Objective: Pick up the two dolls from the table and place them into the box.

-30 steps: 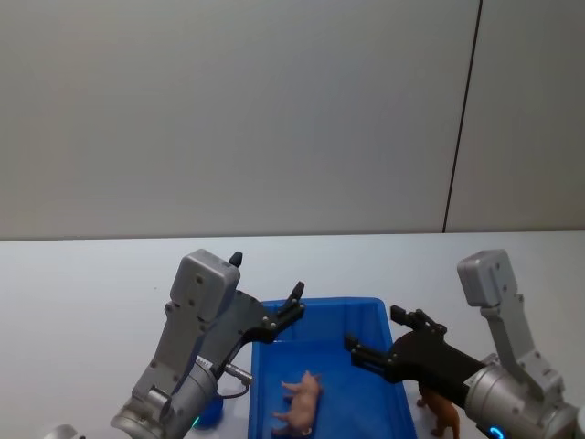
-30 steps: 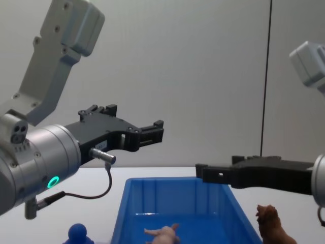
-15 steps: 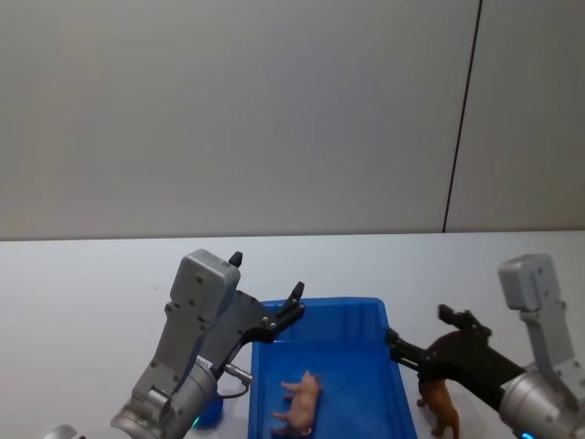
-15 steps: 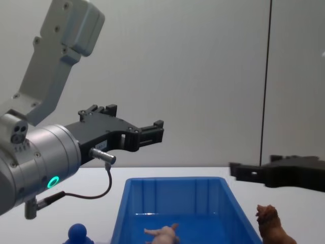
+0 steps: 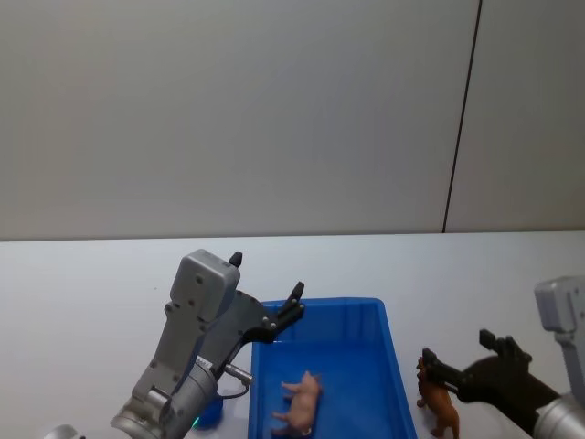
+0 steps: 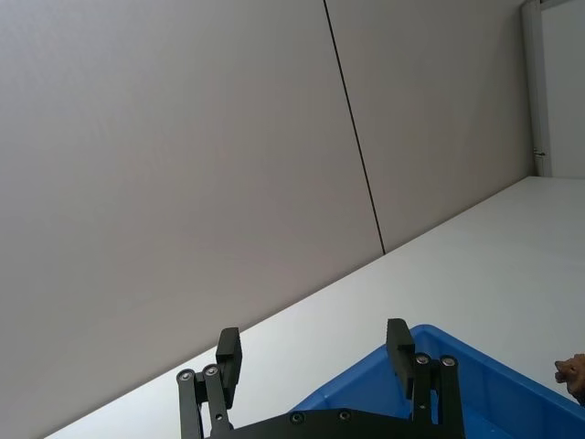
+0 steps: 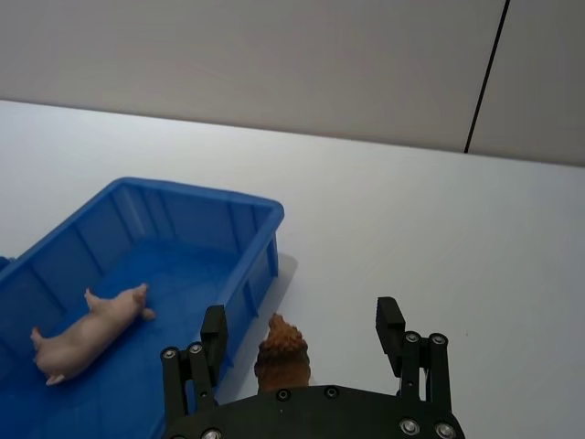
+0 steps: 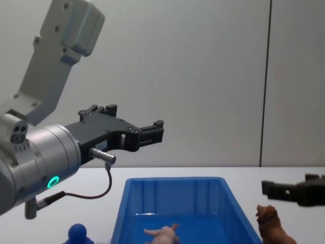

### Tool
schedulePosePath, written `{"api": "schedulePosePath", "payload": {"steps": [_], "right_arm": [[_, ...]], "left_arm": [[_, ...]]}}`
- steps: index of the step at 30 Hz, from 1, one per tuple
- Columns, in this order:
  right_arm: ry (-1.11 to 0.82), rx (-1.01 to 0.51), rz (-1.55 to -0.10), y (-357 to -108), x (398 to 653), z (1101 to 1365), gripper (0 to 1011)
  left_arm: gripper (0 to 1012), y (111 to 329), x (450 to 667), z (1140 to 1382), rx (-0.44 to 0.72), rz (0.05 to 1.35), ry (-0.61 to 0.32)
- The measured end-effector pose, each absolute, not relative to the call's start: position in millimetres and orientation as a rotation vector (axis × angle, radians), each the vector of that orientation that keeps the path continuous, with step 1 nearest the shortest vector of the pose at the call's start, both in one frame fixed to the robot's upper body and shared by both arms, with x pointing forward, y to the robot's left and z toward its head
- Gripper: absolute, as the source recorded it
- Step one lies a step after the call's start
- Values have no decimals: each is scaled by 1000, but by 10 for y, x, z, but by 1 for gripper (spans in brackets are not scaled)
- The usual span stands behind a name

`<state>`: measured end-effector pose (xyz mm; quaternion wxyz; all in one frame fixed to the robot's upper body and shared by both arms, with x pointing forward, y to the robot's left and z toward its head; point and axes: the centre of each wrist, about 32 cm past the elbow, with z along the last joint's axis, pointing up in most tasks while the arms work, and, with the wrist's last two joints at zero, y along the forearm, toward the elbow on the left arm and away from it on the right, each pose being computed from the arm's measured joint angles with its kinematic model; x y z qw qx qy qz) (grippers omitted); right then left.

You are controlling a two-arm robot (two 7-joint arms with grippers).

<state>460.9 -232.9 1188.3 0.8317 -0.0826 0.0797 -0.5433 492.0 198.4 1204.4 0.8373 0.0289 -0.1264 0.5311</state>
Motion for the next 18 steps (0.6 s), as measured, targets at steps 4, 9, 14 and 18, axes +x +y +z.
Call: {"api": "schedulePosePath", "payload": {"steps": [4,9,14,18], "right_arm": [[196,-190,-1151,-2349,4572,11838,1001],[232,-209,-1139,-2359,4542,11771,1001],[264,-230,-1123,-2353,4526,11702,1001],[288,-247,-1111,-2338,4518,11649,1001]], "left_arm": [[1001,1984,4920,12044,61,1124,-268],[1001,1984,4920,12044,61,1124,-268],[1001,1984,4920,12044,61,1124,-268],[1001,1984,4920,12044,61,1124,-268]]}}
